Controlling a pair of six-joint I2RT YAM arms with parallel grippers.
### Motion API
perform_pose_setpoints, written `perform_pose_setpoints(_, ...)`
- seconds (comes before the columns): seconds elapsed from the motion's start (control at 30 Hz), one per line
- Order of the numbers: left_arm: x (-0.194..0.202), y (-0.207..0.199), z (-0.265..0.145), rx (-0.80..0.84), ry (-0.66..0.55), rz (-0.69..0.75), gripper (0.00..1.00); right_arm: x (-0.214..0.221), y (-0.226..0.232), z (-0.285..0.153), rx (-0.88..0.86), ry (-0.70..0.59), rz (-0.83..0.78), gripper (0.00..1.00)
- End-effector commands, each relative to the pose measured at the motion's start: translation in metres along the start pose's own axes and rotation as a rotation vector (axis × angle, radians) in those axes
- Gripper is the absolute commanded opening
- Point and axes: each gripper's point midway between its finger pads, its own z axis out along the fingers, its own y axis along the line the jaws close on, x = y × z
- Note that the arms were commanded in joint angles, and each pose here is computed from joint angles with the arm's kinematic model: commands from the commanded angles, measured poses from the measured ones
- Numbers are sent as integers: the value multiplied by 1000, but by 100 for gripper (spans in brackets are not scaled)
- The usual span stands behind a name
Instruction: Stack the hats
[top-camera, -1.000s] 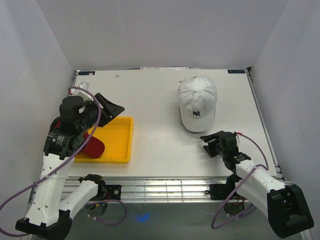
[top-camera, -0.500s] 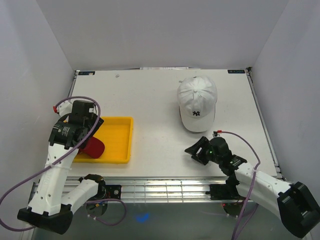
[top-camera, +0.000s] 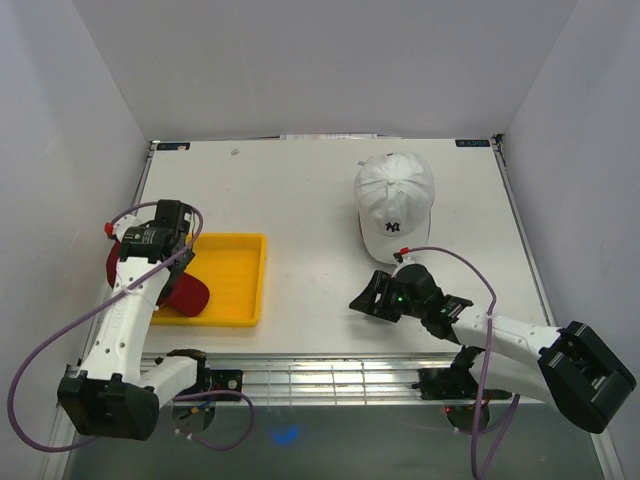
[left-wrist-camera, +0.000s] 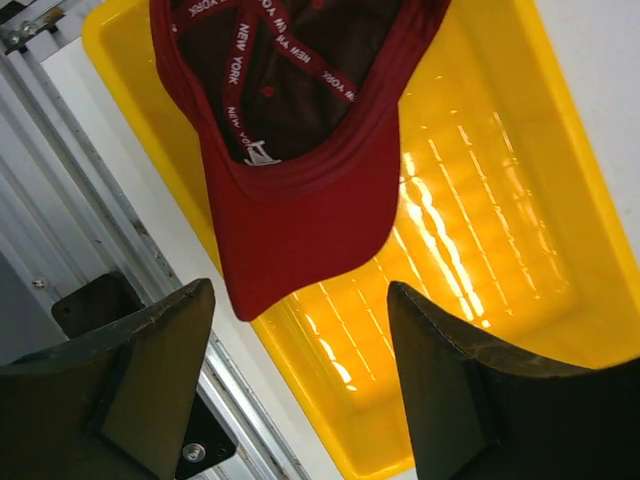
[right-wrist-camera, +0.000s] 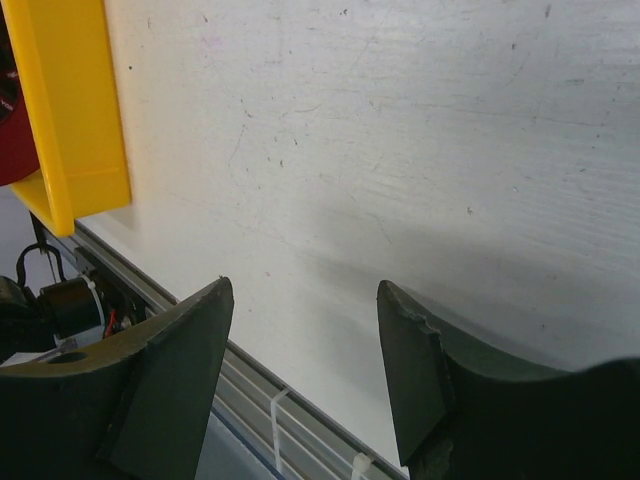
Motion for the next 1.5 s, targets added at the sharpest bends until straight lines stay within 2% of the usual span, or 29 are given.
perform_pose_setpoints(0.0,5,23,14,-108,6,7,82,-7,23,3,-85,2,-76,65)
perform_pose_setpoints(0.43,13,26,60,-163,138,-32,84,1,26,15,-117,56,-94,65)
perform_pose_setpoints(0.67,14,24,80,-168,164,-58,79,0,27,16,-112,64,-119,66)
perform_pose_setpoints(0.77,16,24,84,-156,169,-63,71,-2,31,17,-115,65,-127,66)
perform_pose_setpoints(0.9,12,20,84,-132,158,-50,48,-11,43,17,-131,54,-152,66)
perform_pose_setpoints(0.93,11,19,84,-123,154,-44,37,-13,46,17,-136,50,-160,66)
perform_pose_setpoints(1.03,6,16,81,-89,142,-27,20,-22,59,18,-148,48,-190,65)
perform_pose_setpoints(1.07,3,14,79,-75,132,-23,12,-23,60,19,-143,52,-196,65)
perform_pose_setpoints(1.17,-5,12,73,-45,109,-4,0,-30,74,19,-172,42,-219,64)
perform_pose_setpoints(1.3,-13,3,62,15,99,-11,0,-38,99,19,-206,22,-293,64)
perform_pose_setpoints(1.47,-34,-15,42,132,69,3,0,-57,155,20,-268,-46,-453,64)
